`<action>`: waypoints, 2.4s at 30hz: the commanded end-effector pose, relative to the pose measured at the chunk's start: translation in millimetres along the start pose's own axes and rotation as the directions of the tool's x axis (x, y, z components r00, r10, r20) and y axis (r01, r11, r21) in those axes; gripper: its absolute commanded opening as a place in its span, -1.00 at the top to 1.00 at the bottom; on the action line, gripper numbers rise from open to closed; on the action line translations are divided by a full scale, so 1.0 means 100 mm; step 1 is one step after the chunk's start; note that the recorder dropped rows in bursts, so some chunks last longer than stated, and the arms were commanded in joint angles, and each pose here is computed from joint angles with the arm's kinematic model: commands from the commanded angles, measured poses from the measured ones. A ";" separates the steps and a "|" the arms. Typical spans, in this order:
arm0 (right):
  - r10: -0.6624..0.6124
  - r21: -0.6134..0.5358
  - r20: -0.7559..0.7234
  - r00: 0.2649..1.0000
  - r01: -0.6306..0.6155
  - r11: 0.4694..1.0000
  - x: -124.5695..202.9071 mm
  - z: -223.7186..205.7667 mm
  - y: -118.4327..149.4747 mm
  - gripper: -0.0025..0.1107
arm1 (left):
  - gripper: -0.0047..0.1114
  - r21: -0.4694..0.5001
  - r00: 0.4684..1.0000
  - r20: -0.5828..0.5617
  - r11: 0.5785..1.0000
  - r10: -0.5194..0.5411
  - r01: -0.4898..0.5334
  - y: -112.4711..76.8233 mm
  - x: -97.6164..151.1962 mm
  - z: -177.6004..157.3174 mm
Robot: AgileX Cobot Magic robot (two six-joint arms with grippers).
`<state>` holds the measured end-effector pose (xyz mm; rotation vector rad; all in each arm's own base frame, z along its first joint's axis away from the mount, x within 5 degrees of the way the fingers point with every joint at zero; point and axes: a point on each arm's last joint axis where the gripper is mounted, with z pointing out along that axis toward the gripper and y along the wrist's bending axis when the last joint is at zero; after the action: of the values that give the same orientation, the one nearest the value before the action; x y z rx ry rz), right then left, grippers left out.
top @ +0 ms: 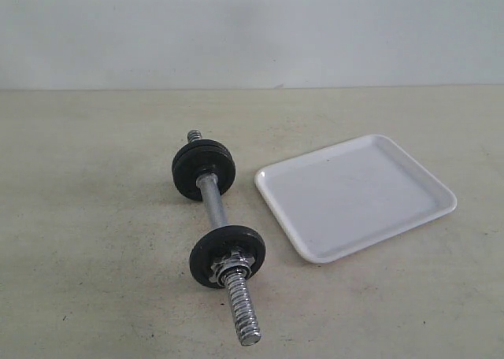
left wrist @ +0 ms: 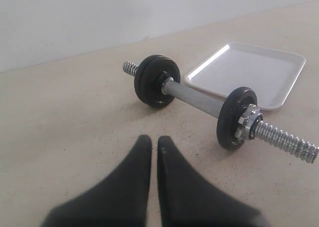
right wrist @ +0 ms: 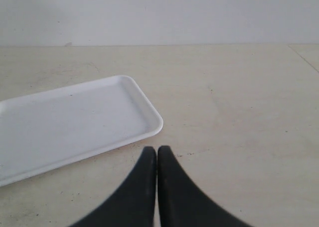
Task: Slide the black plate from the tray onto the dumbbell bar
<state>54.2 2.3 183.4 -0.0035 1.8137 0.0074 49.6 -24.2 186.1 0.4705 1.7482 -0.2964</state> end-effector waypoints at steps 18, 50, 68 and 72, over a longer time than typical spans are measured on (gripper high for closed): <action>0.011 0.003 0.014 1.000 -0.011 1.000 -0.01 0.00 0.00 0.96 | 0.84 -0.568 0.984 0.041 0.806 -0.174 0.166 0.31 0.05 -0.11; 0.011 0.003 0.014 1.000 -0.011 1.000 -0.01 0.00 0.00 0.96 | 0.84 -0.437 0.977 0.036 0.876 -0.210 0.204 0.23 0.05 -0.06; 0.011 0.003 0.014 1.000 -0.011 1.000 -0.01 0.00 0.00 0.96 | 0.84 -0.437 0.977 0.036 0.876 -0.210 0.204 0.23 0.05 -0.06; 0.011 0.003 0.014 1.000 -0.011 1.000 -0.01 0.00 0.00 0.96 | 0.84 -0.437 0.977 0.036 0.876 -0.210 0.204 0.23 0.05 -0.06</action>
<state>54.2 2.3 183.4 0.0065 1.8137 0.0152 53.9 0.3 184.3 -0.0394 1.8159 -0.0239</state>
